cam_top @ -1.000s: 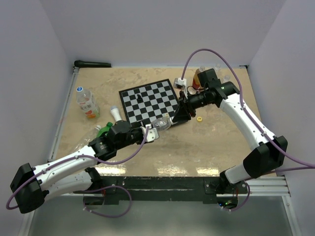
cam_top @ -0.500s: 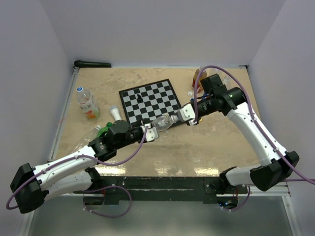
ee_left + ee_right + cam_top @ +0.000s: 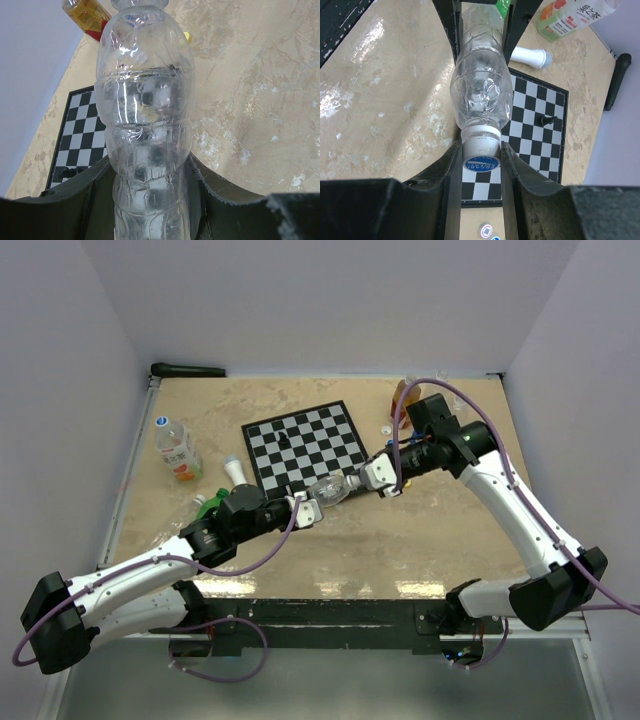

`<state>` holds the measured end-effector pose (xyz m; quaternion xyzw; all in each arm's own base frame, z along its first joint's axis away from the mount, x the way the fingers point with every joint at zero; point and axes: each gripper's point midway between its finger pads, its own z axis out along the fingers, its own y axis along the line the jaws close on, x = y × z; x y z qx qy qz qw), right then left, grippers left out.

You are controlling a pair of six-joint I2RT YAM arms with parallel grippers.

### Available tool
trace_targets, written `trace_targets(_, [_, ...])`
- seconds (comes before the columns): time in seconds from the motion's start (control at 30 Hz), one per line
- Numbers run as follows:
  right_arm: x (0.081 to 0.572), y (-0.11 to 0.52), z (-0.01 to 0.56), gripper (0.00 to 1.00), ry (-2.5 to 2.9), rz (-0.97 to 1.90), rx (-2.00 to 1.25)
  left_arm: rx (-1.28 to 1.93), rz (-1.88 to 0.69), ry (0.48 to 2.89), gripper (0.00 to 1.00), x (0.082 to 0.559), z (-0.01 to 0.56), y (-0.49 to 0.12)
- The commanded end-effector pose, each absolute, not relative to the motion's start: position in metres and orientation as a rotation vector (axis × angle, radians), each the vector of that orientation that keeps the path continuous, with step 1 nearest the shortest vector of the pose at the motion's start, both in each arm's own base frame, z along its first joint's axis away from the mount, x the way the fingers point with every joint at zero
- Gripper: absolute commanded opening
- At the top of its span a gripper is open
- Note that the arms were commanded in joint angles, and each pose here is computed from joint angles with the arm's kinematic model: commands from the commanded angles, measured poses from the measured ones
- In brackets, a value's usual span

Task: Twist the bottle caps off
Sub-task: Unscrew the bottle cap from the plastic bottle.

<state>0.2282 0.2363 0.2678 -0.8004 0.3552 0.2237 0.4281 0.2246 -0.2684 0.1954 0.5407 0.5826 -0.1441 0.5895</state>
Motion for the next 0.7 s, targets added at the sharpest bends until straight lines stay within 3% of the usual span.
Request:
trace_targets(0.0, [0.233,0.232,0.276,0.19,1.024,0.568,-1.907,1.231,-0.332,1.329,0.02,0.227,0.209,-0.268])
trace_targets(0.13, [0.237,0.234,0.287,0.44,1.19,0.637,-1.796,1.231,-0.329,1.329,0.02,0.227,0.209,-0.267])
trace_targets(0.27, [0.234,0.231,0.289,0.59,1.313,0.684,-1.755,1.225,-0.329,1.329,0.02,0.227,0.21,-0.267])
trace_targets(0.4, [0.227,0.225,0.289,0.68,1.38,0.703,-1.731,1.223,-0.328,1.328,0.02,0.227,0.211,-0.266])
trace_targets(0.67, [0.223,0.205,0.304,0.72,1.453,0.642,-1.626,1.222,-0.325,1.327,0.02,0.227,0.211,-0.266])
